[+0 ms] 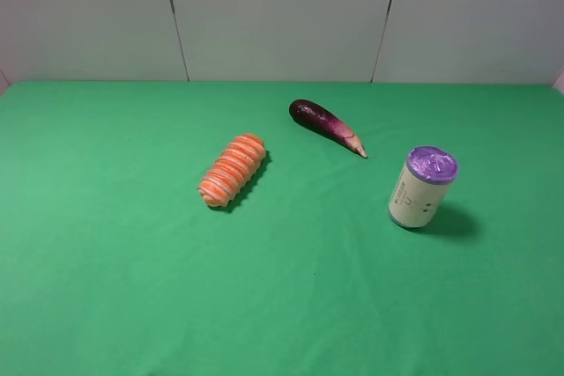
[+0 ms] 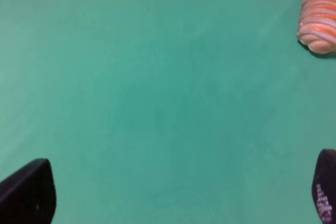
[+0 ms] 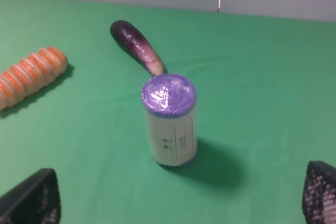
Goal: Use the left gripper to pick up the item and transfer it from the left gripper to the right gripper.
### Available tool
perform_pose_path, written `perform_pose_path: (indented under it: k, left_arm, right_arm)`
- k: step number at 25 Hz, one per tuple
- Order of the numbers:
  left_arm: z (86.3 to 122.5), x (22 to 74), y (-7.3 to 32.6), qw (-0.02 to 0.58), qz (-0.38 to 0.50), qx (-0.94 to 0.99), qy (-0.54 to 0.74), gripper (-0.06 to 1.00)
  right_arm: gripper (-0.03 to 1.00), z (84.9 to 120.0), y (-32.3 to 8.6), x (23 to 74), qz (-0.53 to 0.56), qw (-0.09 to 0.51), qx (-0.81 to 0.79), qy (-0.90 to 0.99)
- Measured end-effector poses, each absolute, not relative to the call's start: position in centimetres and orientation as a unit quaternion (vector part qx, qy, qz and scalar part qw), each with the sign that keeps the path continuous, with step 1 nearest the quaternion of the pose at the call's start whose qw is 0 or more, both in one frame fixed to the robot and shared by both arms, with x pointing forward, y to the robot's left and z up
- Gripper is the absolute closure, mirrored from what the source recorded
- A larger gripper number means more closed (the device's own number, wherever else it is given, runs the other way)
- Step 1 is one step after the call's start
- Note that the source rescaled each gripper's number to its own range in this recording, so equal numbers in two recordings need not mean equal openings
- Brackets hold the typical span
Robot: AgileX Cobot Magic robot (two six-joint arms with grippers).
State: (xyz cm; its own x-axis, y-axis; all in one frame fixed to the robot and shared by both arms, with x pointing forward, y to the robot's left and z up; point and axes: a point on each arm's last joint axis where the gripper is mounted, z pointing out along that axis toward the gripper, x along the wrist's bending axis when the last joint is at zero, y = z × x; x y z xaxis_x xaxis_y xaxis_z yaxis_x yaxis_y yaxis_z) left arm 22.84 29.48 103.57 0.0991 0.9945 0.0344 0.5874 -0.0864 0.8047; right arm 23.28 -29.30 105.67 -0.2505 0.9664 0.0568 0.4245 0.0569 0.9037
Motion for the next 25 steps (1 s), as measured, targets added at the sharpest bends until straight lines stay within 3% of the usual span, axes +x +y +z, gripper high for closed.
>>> perform_pose_path:
  k: [11,25]
  left_arm:
    - [103.57,22.84,29.48,0.324,0.314,0.667,0.593,0.0]
    - [103.57,22.84,29.48,0.324,0.314,0.667,0.593,0.0]
  right_arm:
    - [-0.03,105.69,-29.14,23.43,0.396,0.366,0.61,0.581]
    - [-0.03,105.69,-29.09,23.41,0.397,0.366,0.613,0.577]
